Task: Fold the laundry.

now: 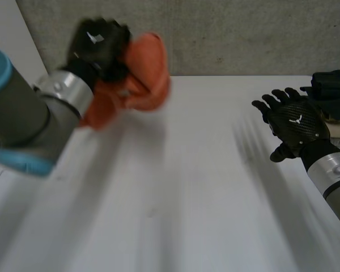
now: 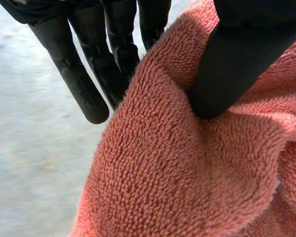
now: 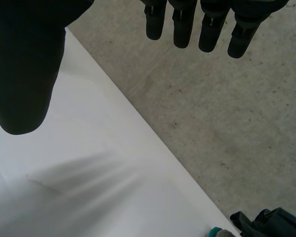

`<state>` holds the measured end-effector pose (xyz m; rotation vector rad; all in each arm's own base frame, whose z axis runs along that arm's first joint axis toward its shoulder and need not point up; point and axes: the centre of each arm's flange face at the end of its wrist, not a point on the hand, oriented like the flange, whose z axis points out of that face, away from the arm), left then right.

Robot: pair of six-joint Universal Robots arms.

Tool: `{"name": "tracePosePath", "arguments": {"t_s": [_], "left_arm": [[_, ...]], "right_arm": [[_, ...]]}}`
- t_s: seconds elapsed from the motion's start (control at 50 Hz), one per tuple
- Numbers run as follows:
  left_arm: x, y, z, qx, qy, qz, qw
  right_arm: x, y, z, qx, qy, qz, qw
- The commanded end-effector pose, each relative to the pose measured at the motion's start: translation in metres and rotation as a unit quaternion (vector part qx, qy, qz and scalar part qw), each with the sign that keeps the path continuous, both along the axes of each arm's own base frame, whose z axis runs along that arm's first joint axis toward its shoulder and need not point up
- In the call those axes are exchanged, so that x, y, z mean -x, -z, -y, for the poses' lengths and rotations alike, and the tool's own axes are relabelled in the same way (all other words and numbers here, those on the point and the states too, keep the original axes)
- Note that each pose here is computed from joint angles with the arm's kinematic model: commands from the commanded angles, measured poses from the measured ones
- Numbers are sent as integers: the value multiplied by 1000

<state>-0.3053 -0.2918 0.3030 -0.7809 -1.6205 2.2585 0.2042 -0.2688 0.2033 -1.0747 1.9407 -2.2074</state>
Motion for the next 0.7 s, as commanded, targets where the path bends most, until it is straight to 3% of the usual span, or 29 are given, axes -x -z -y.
{"name": "tracePosePath", "arguments": {"t_s": [0.02,0.12,0.26,0.42,0.58,0.7], "left_arm": [[31,83,-75,-127,80,71,986],[58,135,-104,-174,126,125,969],[51,105,-100,-144,86,124,978],[15,55,-92,-108,28,83,990],[-18,84,-95,-149,-5,112,982],[-30,110,-71,-187,-20,128,974]], "right_arm": [[1,-3,-4,-6,0,-1,1000],[1,-1,-8,-33,0,-4,999],[0,1,-15,-79,-3,-8,997],[-2,-10,-21,-115,-13,-18,993],[1,-10,-43,-222,-25,-64,973],[-6,-4,-51,-263,-20,-27,964]]}}
